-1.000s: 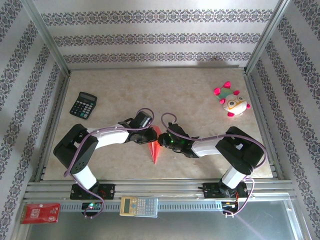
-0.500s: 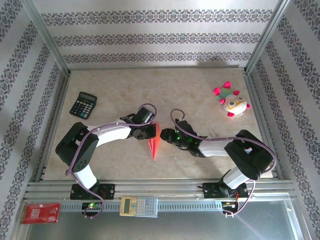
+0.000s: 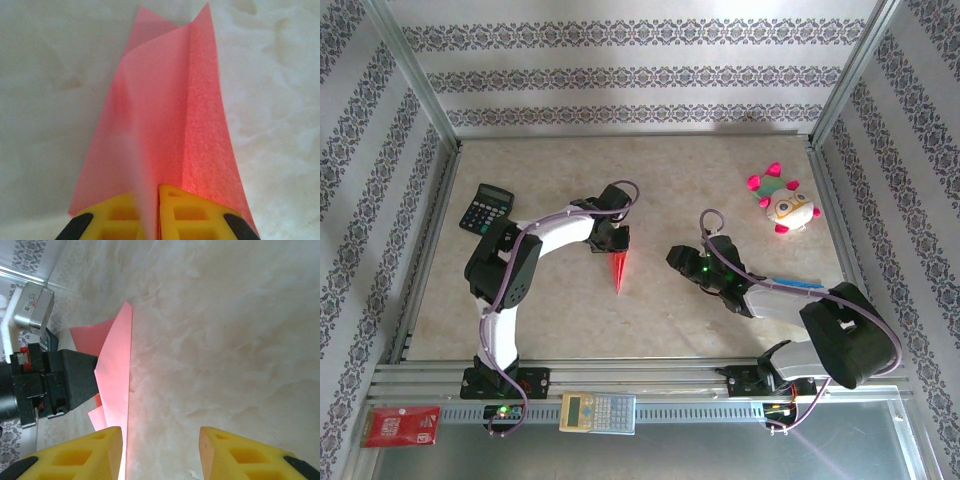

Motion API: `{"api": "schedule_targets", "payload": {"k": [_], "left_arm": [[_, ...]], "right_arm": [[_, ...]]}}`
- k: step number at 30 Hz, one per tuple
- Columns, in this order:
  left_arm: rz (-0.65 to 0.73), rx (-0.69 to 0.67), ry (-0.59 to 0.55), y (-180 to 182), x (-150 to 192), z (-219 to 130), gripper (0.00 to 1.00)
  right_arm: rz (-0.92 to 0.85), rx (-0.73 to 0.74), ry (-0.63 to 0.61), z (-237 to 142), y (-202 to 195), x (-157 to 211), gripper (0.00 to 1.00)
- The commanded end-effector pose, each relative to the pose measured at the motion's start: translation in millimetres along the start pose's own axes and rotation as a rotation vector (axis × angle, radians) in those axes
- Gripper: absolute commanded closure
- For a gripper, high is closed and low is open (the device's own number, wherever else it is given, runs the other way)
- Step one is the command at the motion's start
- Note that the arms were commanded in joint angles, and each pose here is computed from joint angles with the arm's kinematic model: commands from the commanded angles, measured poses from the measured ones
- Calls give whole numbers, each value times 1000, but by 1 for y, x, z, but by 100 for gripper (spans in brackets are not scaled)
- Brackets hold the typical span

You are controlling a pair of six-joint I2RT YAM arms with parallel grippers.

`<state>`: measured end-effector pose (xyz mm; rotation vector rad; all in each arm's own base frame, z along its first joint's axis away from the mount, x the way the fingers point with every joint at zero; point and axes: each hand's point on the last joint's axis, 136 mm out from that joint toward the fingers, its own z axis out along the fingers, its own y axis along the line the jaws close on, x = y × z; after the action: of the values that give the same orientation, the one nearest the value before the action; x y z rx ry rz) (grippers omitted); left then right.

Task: Fold a paper plane with a square sheet of paper (pick it up from the middle)
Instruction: Move the paper plane to the center of the table.

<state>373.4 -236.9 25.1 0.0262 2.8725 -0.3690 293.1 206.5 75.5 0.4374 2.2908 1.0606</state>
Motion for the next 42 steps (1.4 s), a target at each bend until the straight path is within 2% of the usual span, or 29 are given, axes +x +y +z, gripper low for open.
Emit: {"api": "schedule_targets", "payload": {"k": [1, 6, 16, 21, 31, 42], "left_arm": [[27, -41, 29, 7, -5, -1, 89], [21, -27, 34, 1, -14, 2, 85], [2, -2, 69, -5, -4, 9, 77], [17, -51, 81, 0, 4, 16, 72], [26, -105, 68, 6, 11, 19, 54], [52, -158, 54, 10, 20, 18, 47]], "right_arm": [[-33, -20, 5, -6, 2, 1, 55], [-26, -4, 10, -7, -7, 4, 55], [-15, 13, 18, -4, -15, 5, 55], [0, 11, 27, 0, -17, 7, 55], [4, 15, 27, 1, -18, 7, 56], [8, 17, 24, 1, -19, 6, 56]]}}
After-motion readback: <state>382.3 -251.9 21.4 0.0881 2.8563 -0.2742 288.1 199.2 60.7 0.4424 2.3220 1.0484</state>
